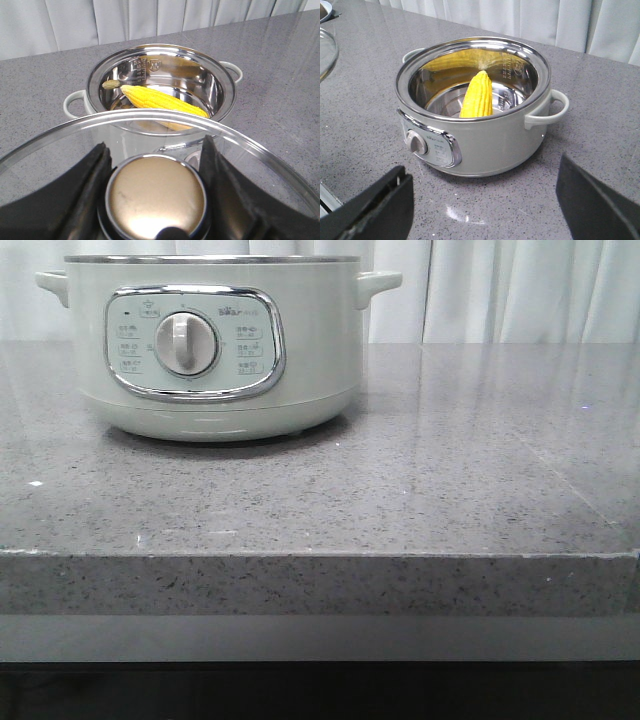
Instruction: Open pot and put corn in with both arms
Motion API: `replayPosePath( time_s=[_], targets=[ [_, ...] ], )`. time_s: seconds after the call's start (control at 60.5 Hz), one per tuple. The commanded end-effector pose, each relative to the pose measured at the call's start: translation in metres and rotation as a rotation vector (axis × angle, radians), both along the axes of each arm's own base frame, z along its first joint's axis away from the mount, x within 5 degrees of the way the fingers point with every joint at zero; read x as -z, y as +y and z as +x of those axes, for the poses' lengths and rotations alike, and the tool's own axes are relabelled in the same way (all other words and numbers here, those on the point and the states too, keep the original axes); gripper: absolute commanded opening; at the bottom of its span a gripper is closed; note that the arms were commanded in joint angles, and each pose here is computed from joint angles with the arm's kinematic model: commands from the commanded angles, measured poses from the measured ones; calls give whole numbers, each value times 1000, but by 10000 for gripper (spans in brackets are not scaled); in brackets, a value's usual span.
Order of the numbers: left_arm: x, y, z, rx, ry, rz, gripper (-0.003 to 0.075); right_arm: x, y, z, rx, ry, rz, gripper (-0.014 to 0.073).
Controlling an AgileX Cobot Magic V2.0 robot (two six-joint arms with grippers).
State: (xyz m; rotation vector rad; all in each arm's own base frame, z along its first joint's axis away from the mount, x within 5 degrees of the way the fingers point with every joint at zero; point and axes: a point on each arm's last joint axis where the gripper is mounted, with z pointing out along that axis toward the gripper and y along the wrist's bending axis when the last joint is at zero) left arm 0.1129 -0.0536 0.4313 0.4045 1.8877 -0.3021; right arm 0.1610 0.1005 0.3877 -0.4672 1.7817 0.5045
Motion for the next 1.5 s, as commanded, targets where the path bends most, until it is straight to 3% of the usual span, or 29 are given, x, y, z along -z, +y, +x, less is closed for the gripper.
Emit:
replayPosePath(
  time_s=[0.0, 0.628, 1.108, 1.488],
  targets=[
    [-25, 0, -2, 4, -163, -92, 153, -18, -3, -2, 23, -98, 61, 597],
    [-28, -7, 12, 10, -208, -128, 153, -18, -3, -2, 22, -97, 61, 597],
    [-39, -61, 120, 15, -315, -200, 153, -18, -3, -2, 22, -97, 61, 597],
    [-8, -108, 204, 25, -261, -181, 153, -18, -3, -2, 22, -96, 60, 597]
  ],
)
